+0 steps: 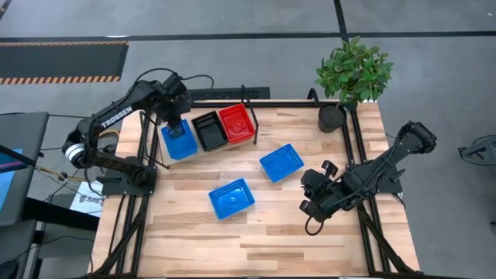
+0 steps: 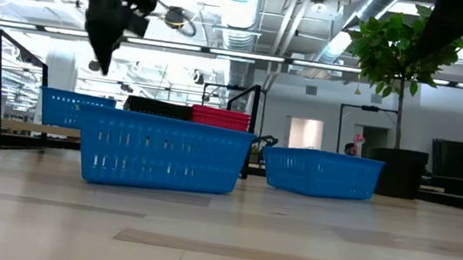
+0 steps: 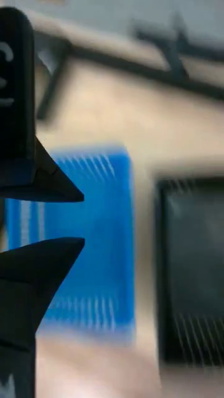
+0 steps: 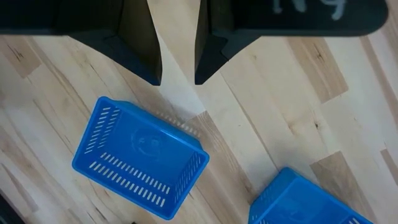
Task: Stack baskets on shelf by color
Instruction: Stack the left blue bin on top of the blue bin on the shelf
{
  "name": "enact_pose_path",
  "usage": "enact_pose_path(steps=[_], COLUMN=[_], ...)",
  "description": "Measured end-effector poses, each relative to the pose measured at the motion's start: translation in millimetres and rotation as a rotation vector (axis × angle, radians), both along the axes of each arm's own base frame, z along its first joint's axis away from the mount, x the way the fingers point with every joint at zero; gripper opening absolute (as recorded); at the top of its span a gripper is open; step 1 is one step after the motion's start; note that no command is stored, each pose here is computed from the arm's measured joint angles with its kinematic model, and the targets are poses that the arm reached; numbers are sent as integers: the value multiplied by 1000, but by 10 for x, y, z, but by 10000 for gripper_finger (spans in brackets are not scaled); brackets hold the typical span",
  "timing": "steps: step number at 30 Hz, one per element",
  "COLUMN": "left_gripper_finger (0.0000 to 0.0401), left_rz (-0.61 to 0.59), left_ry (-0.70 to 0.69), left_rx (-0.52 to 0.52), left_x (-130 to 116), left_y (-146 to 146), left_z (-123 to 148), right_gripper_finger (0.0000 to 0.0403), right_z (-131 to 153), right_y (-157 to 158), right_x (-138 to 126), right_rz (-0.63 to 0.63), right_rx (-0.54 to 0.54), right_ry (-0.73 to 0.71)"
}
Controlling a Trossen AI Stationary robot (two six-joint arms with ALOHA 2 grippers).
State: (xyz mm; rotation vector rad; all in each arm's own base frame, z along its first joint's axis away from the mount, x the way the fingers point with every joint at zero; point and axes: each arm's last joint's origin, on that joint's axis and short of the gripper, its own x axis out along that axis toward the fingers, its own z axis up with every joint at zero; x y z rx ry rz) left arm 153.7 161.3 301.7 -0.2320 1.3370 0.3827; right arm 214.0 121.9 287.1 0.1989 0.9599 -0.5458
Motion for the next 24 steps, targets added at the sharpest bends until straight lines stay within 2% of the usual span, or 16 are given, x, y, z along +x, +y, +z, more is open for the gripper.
enact_pose_path(steps=[3, 5, 12, 18, 24], left_gripper_finger=[87, 87, 87, 87, 89], left_rz=[-104, -149, -234, -149, -50], left_ry=[-151, -212, -255, -387, -482], left_rx=[-121, -166, -144, -78, -14], left_x=[160, 294, 756, 1018, 1104], left_y=[-167, -297, -901, -1373, -1675], left_z=[70, 85, 19, -28, -95], right_gripper_finger=[118, 118, 118, 118, 118], right_z=[0, -1, 2, 4, 6], right_y=[0, 1, 4, 8, 12], right_x=[0, 0, 6, 12, 18], right_rz=[0, 0, 0, 0, 0], right_rx=[0, 0, 5, 10, 14], right_ry=[0, 0, -6, -13, -20])
